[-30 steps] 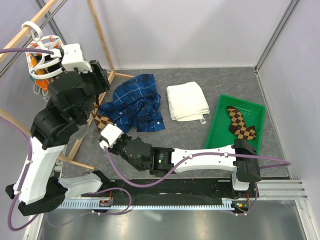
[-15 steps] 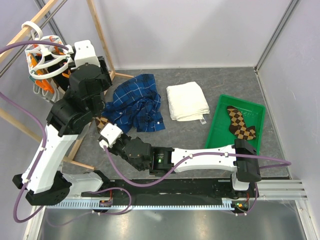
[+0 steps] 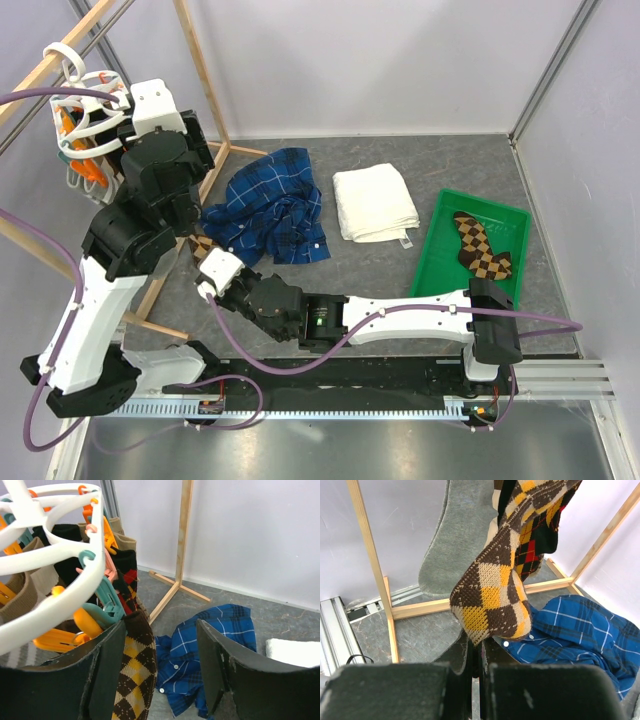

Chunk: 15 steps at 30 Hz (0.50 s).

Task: Remove the socks clipped to the hanger
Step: Remove the sock from the hanger.

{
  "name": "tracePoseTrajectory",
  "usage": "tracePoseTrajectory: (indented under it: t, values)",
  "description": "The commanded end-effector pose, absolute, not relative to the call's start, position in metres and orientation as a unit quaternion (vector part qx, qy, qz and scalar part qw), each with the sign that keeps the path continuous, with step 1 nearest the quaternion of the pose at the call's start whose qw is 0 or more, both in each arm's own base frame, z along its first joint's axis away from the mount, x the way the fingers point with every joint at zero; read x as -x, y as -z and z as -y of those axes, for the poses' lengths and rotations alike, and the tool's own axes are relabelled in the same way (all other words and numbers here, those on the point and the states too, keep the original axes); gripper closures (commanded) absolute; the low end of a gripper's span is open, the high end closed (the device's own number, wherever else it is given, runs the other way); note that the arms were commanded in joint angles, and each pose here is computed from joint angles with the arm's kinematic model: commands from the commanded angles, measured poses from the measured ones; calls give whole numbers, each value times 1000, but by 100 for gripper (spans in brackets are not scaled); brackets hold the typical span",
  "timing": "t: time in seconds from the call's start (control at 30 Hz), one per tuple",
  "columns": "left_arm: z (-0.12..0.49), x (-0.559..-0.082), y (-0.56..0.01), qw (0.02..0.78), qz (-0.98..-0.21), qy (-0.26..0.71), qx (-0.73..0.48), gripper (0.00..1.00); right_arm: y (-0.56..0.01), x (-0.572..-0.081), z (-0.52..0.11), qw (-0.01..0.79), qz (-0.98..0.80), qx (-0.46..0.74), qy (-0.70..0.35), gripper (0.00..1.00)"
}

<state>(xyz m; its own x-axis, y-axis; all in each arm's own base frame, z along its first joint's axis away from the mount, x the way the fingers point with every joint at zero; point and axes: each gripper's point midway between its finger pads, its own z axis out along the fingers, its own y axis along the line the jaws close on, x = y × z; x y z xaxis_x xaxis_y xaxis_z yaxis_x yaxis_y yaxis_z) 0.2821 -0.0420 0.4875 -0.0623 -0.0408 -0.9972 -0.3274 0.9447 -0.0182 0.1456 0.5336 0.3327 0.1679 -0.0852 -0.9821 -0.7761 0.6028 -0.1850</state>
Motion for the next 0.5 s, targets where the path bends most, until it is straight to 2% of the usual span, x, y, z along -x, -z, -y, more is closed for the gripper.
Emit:
tracePoseTrajectory:
  t: [0.0,0.2,0.47]
  values:
    - [28,-276,-508,686,-703,-128,138,34,-356,-143,-534,684,-574,360,-271,100]
    - [25,-278,-512,683,-701,-150,140,35,-369,-144,-522,682,-587,346,-265,100]
    - [10,-272,-523,676,-693,-195,155,37,-393,-123,-511,695,-563,361,-265,100]
